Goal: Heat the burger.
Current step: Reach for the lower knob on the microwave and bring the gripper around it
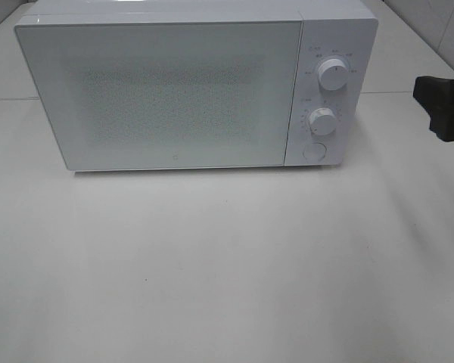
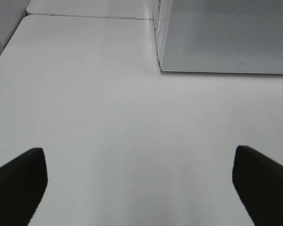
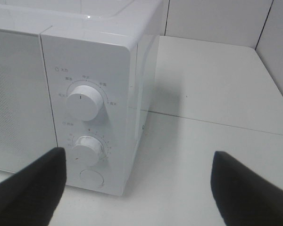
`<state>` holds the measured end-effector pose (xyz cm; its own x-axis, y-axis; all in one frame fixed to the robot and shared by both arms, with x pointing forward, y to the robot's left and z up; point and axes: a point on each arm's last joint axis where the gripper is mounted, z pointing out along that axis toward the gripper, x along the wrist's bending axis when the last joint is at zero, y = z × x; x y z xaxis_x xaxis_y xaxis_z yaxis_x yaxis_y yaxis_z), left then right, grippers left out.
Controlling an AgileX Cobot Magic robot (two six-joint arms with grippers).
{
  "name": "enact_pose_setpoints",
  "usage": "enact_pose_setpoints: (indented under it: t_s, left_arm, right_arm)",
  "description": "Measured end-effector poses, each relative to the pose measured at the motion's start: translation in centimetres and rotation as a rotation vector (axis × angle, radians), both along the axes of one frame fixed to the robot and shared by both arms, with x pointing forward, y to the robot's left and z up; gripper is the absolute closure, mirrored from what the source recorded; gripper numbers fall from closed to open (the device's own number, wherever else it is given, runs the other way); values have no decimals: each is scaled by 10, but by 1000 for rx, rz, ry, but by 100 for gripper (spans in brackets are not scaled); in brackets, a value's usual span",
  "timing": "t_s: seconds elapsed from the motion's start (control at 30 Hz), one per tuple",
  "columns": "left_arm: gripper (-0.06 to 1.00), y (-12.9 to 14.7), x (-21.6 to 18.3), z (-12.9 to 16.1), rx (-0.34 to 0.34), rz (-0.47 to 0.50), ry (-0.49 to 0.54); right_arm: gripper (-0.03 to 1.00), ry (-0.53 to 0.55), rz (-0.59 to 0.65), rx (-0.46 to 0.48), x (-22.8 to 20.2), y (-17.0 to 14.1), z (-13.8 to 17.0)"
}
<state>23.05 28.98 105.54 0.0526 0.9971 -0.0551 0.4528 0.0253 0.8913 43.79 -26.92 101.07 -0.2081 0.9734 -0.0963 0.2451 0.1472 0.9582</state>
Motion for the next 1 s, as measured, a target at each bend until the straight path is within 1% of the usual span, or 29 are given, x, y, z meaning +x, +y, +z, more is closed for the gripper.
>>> enact_pose_setpoints:
  t_s: [0.23,0.4,0.47,0.5,0.57,0.6,0.63,0.73,0.87,1.0]
  left_arm:
    - [-4,0,0,0,0,0,0]
    - [-4,0,0,0,0,0,0]
    - [-4,0,0,0,0,0,0]
    - [-4,0,0,0,0,0,0]
    - [-4,0,0,0,0,0,0]
    - [-4,0,0,0,0,0,0]
    - [-4,0,0,0,0,0,0]
    - [-4,0,0,0,0,0,0]
    - [-4,0,0,0,0,0,0]
    - [-4,0,0,0,0,0,0]
  right_arm:
    - [21,-13,17,-30,15,3,-14]
    - [21,-43,-36,-33,25,1,-21]
    - [21,-72,-36,-55,28,8,-23]
    - [21,-72,-36,-55,28,8,-23]
    - [21,-83,-29,-74,29,19,-26]
    - [21,-83,-29,-74,29,19,-26]
    - [21,-86,-26,-83,29,27,-29]
    - [21,-108,-24,-90,31,35,-33]
    - [21,-128,-25,-78,31,44,-36]
    - [21,-143,-10,-60,29,59,-41]
